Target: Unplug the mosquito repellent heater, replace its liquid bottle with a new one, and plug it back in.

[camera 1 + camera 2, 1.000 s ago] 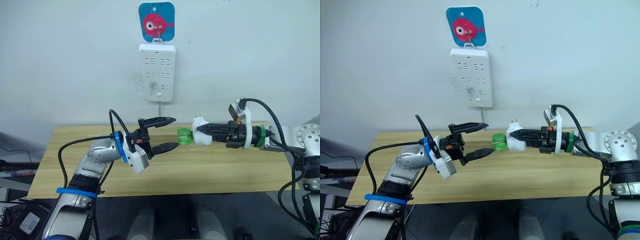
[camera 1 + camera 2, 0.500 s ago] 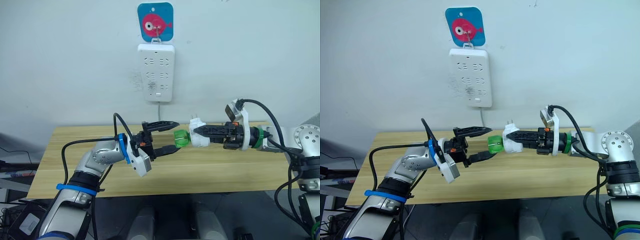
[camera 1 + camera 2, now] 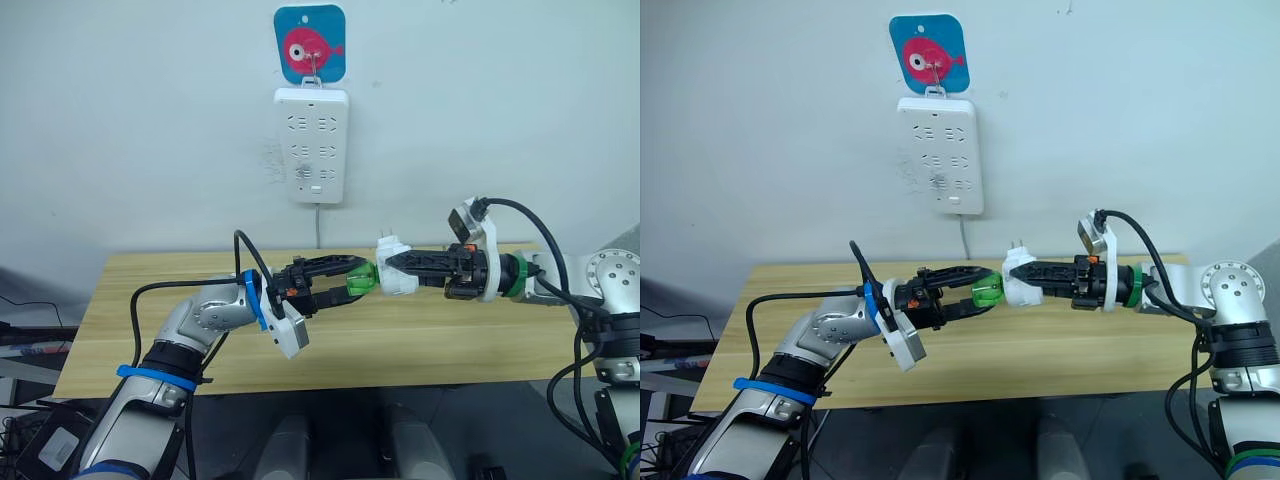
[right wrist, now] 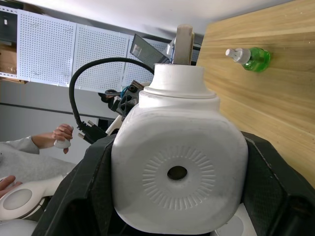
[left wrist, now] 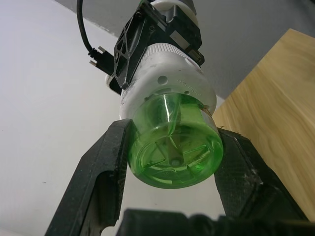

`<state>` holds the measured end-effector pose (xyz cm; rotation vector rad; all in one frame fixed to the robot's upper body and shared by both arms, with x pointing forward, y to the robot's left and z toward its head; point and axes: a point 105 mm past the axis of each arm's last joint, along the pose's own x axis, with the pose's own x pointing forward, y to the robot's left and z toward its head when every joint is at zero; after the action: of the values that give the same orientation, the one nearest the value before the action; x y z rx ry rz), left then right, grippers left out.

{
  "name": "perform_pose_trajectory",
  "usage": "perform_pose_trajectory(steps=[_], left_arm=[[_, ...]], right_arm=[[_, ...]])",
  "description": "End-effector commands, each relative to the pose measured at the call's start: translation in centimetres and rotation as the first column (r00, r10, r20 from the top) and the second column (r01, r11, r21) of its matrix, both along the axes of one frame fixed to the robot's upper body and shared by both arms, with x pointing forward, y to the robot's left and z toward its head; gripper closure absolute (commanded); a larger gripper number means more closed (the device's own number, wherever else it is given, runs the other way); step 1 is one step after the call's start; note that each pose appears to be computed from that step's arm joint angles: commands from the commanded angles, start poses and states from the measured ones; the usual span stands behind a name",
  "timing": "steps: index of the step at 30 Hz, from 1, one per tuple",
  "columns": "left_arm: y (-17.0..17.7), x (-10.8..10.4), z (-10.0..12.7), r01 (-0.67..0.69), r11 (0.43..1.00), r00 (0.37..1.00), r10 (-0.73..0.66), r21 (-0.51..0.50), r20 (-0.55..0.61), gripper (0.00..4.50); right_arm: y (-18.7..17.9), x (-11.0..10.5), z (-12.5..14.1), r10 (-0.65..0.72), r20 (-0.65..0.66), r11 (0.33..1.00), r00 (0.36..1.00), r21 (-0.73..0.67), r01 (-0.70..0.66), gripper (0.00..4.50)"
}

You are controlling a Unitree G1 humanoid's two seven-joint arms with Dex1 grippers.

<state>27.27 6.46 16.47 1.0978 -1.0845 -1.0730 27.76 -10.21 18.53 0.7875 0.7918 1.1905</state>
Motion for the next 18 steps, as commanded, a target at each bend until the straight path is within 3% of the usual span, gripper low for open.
perform_pose_trajectory(steps=[1, 4, 8, 10, 13, 14, 15, 17, 18], left_arm=[[-0.6, -0.8, 1.1, 0.061, 0.997, 0.997, -0.063, -0.053, -0.033, 2.24], [-0.9, -0.9, 1.8, 0.081, 0.99, 0.963, -0.108, -0.117, -0.246, 2.24], [-1.4, -0.8, 2.4, 0.1, 0.989, 0.831, -0.142, -0.107, -0.538, 2.24], [-1.6, -0.1, 2.4, 0.051, 0.987, 0.608, -0.149, -0.149, -0.78, 2.24], [-1.5, 0.0, 2.9, 0.01, 0.976, 0.148, -0.218, -0.219, -0.965, 2.24], [-1.1, 0.3, 3.1, -0.031, 0.962, -0.085, -0.271, -0.27, -0.959, 2.24], [-0.7, 0.5, 3.3, -0.058, 0.952, -0.26, -0.306, -0.302, -0.916, 2.24], [-0.1, 1.2, 3.2, -0.128, 0.932, -0.52, -0.353, -0.338, -0.777, 2.24], [0.1, 1.5, 2.9, -0.15, 0.93, -0.595, -0.356, -0.335, -0.721, 2.24]], right_arm=[[0.2, -0.9, 1.5, 0.049, 0.048, 0.998, 0.998, 0.043, -0.051, 1.49], [0.0, -0.9, 1.4, 0.051, 0.043, 0.998, 0.998, 0.031, -0.053, 1.49], [-0.4, -1.8, 0.9, 0.084, 0.036, 0.996, 0.996, -0.014, -0.084, 1.49], [-0.5, -2.1, 0.8, 0.098, 0.032, 0.995, 0.995, -0.024, -0.097, 1.49], [-0.7, -2.6, 0.9, 0.12, 0.033, 0.993, 0.992, -0.025, -0.119, 1.49], [-0.7, -2.7, 0.9, 0.127, 0.034, 0.992, 0.991, -0.026, -0.127, 1.49], [-0.6, -2.8, 0.9, 0.131, 0.035, 0.991, 0.991, -0.025, -0.13, 1.49], [-0.4, -2.8, 0.8, 0.133, 0.035, 0.991, 0.991, -0.026, -0.132, 1.49], [-0.3, -2.7, 0.8, 0.132, 0.036, 0.991, 0.991, -0.027, -0.131, 1.49]])
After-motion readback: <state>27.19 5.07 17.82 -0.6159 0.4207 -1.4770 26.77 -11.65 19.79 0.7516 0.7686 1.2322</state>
